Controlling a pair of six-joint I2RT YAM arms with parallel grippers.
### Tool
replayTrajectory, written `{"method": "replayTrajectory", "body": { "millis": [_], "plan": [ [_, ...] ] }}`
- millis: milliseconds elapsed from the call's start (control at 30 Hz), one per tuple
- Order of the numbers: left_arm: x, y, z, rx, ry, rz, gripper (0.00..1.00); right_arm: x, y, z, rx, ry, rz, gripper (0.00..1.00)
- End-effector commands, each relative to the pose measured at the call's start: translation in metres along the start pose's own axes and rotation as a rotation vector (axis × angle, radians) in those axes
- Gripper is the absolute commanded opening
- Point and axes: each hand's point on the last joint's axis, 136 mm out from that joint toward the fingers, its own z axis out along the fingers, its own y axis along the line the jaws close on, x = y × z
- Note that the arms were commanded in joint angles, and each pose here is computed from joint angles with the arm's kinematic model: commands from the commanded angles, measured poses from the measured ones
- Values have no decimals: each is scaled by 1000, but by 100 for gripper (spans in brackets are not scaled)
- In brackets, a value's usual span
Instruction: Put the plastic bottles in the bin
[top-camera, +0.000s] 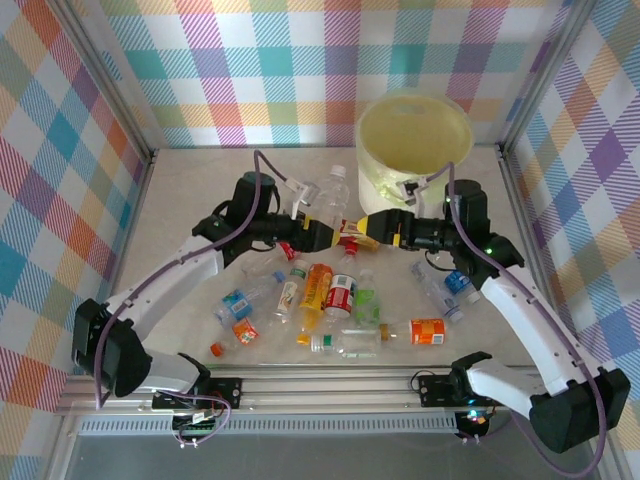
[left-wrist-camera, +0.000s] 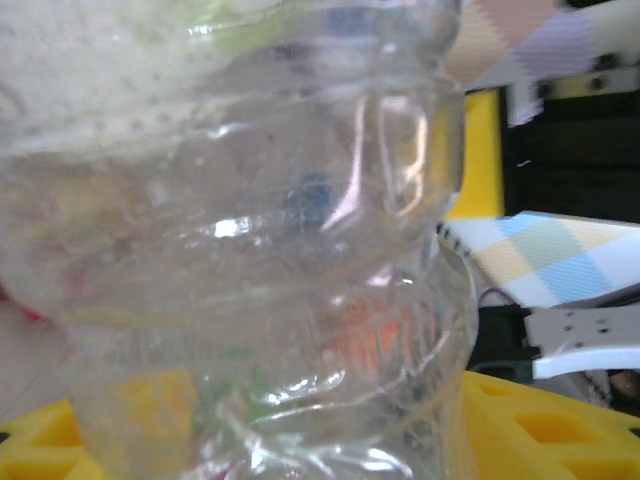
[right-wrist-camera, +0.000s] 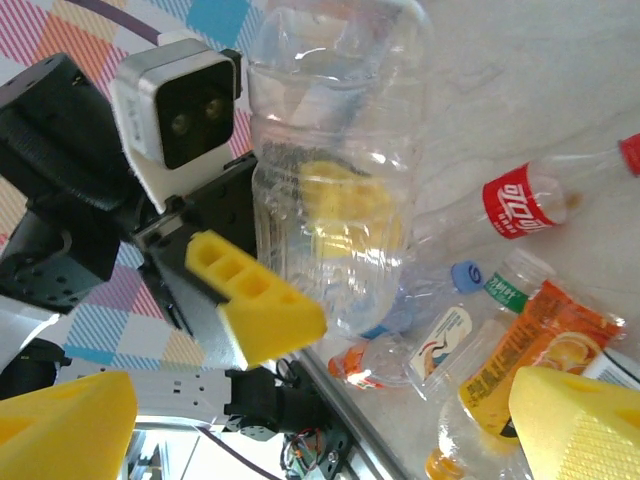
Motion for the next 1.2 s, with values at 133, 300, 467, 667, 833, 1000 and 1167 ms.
{"method": "replayTrajectory", "body": {
  "millis": [133,300,467,667,833,1000,1167],
  "plan": [
    [-3,-49,13,137,-101,71,58,-13,21,15,-52,-16,-35,91],
    [6,-60,24,159,-102,83,58,-13,18,22,-37,-14,-28,87],
    [16,-65,35,161,-71,96,58,-16,16,24,-27,-23,-29,81],
    [23,-61,42,135,-49,99,58,-16,14,24,-15,-25,-29,68],
    [26,-61,45,133,-41,99,60,-16,12,25,-9,-26,-28,60],
    [23,-59,43,113,-47,107,73,-15,13,22,-2,-30,-38,58],
    [16,-64,32,87,-75,129,100,-18,16,12,37,-54,-83,59]
  ]
}}
